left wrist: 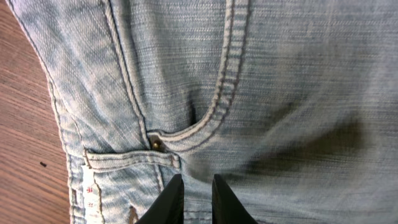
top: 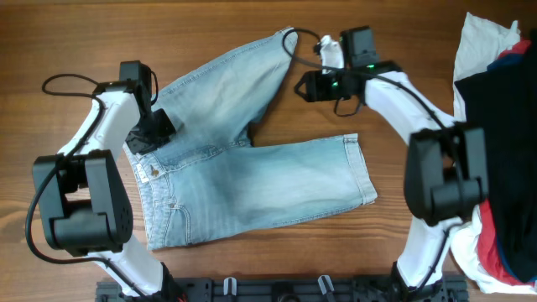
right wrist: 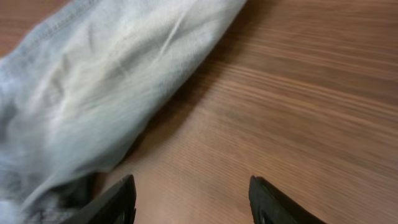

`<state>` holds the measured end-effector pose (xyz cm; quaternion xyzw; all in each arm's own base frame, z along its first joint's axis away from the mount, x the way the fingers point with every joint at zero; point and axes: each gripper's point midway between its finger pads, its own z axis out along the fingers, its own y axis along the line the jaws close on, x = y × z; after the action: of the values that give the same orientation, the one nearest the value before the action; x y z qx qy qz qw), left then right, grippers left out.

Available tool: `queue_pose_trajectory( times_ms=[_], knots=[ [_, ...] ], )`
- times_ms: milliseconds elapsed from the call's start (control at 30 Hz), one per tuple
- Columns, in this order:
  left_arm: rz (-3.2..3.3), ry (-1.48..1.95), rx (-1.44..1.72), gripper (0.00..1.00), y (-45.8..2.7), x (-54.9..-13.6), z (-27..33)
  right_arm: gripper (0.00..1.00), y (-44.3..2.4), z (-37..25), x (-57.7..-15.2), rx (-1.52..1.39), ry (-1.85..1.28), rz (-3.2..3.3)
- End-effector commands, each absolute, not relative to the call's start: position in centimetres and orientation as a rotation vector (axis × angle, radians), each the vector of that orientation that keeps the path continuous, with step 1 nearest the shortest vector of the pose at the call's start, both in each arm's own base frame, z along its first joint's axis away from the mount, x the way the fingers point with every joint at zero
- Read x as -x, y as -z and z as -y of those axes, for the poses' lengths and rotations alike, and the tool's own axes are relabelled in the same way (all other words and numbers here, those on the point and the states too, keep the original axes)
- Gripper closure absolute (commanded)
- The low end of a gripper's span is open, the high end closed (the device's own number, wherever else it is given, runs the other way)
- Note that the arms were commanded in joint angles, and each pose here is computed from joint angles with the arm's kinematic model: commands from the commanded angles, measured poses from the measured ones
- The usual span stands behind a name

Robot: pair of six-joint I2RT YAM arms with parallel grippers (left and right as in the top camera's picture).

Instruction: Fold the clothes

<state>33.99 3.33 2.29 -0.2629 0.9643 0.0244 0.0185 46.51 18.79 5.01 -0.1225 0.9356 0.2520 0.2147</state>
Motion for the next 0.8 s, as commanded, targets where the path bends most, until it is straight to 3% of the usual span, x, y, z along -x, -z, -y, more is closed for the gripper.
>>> queue_pose_trajectory(
  times_ms=[0,200,367,467,533,600,633,767],
  knots=[
    [-3.009,-0.075,0.787,0.84,-2.2,-34.1,-3.3,0.4,-1.6,-20.5,-46.5,0.332,-0.753,-2.624],
    [-3.019,-0.079,0.789,0.84,-2.2,-33.8,-3.3,0.37,1.1,-23.8,-46.6,0.42,-0.778,-2.58],
    [-3.021,-0.079,0.789,0.84,-2.2,-33.8,-3.3,0.33,0.9,-26.5,-46.5,0.495,-0.796,-2.518],
    [-3.02,-0.079,0.79,0.84,-2.2,-33.8,-3.3,0.35,0.8,-27.4,-46.4,0.516,-0.794,-2.5],
    [-3.022,-0.079,0.79,0.84,-2.2,-33.8,-3.3,0.45,0.7,-27.7,-46.4,0.52,-0.798,-2.49],
    [-3.024,-0.08,0.79,0.83,-2.2,-33.7,-3.2,0.74,0.6,-27.8,-46.7,0.482,-0.792,-2.491],
    [-3.026,-0.081,0.79,0.83,-2.2,-33.6,-3.2,0.96,0.7,-27.6,-46.9,0.452,-0.771,-2.5],
    [-3.03,-0.082,0.791,0.84,-2.2,-33.5,-3.2,0.96,0.4,-23.6,-48.2,0.301,-0.557,-2.576]
  ],
)
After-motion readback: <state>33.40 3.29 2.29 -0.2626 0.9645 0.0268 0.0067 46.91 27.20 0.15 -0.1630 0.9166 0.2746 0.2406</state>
